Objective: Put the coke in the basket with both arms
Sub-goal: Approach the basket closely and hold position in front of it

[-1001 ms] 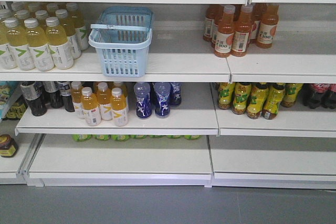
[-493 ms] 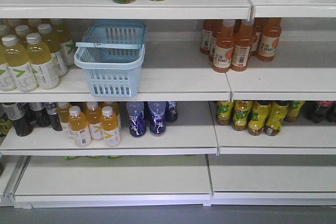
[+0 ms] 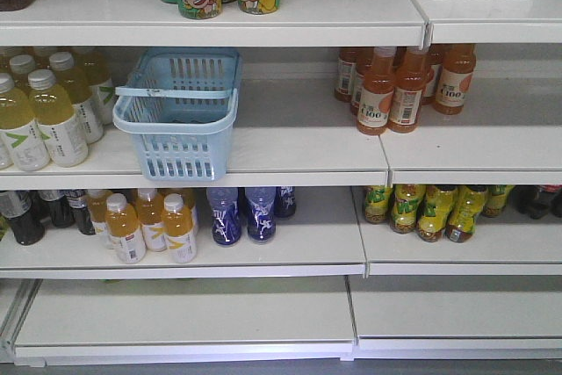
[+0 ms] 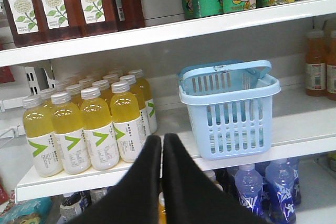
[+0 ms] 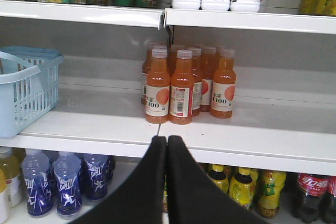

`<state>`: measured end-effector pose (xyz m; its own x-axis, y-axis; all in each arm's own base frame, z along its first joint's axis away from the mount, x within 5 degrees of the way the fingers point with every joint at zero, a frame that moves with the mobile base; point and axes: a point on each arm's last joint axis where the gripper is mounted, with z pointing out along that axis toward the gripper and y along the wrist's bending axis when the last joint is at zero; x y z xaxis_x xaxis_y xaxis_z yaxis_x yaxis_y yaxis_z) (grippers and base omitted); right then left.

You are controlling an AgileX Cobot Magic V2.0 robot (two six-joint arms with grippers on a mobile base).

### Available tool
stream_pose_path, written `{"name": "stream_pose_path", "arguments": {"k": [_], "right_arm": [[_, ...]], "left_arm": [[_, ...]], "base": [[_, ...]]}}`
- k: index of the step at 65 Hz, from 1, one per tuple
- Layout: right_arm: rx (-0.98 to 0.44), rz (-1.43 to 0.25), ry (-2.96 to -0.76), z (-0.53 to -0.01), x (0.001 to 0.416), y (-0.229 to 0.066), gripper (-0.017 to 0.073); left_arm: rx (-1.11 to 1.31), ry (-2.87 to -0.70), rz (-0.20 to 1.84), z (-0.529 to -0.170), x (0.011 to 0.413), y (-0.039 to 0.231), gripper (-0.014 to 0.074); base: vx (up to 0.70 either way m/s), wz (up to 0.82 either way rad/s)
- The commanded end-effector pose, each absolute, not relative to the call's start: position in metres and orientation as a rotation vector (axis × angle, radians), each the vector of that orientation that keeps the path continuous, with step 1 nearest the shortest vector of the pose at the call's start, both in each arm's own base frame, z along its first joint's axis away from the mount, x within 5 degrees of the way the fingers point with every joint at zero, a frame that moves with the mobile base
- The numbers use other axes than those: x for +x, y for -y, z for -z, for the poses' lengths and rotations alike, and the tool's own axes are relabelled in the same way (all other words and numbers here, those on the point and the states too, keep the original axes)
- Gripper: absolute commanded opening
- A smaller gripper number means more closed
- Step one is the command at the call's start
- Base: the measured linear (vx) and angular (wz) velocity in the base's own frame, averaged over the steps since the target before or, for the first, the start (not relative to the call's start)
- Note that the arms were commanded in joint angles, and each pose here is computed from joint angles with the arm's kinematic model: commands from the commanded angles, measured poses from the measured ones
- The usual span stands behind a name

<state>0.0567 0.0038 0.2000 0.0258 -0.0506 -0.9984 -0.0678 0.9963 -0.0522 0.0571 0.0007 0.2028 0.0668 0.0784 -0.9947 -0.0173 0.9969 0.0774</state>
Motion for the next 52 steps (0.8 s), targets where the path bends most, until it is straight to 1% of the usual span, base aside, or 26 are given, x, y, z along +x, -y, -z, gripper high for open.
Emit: {"name": "stream_pose_path", "arguments": {"k": [1,52], "right_arm": [[-0.100,-0.007,-1.461,-0.2045,0.0553,-0.0041,-0.0010],[-0.100,-0.007,-1.459,-0.2046,0.0552,-0.0041,-0.0010]], "left_arm": [[0.040,-1.411,-0.065,-0.2106,0.0547,-0.0007,-0.0006],[0.040,-1.411,-0.065,-0.2106,0.0547,-0.0007,-0.0006]], "base": [[0.06,0.00],[0.08,0.02]]}}
